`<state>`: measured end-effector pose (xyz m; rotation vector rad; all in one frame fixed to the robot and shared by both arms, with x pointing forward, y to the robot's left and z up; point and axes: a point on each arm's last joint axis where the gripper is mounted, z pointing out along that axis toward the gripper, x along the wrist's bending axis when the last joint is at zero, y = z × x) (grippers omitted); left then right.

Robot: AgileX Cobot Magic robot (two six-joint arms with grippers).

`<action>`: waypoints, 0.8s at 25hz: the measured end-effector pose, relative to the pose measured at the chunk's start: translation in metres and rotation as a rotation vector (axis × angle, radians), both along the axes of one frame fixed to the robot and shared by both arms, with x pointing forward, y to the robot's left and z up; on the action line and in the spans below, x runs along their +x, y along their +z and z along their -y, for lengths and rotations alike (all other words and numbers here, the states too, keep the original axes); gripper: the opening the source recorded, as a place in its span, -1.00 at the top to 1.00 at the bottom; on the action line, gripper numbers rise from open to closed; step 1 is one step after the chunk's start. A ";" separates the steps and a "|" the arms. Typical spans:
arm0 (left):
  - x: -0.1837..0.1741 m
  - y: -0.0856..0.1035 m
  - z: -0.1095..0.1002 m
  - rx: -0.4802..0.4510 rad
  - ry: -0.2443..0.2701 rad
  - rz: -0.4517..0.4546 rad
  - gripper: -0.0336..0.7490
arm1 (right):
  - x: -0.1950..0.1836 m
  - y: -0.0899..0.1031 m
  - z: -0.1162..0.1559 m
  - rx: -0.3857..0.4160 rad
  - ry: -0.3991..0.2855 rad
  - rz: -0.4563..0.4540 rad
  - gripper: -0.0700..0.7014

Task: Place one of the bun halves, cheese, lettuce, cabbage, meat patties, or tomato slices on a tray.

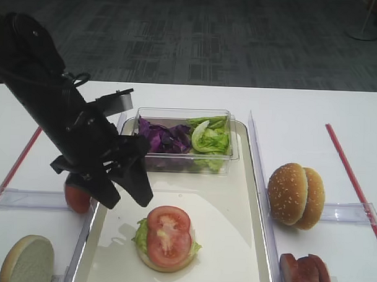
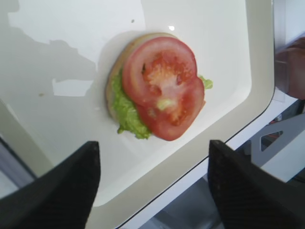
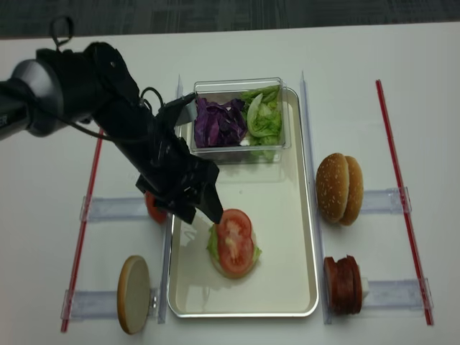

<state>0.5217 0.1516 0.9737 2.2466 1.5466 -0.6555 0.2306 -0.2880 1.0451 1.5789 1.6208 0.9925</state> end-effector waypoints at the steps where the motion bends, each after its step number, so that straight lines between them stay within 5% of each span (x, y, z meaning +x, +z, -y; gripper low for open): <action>1: 0.001 0.003 -0.001 0.015 -0.004 0.008 -0.25 | 0.000 0.000 0.000 0.000 0.000 0.000 -0.48; 20: 0.005 0.047 -0.034 0.359 0.005 0.219 -0.25 | 0.000 0.000 0.000 0.000 0.000 0.000 -0.48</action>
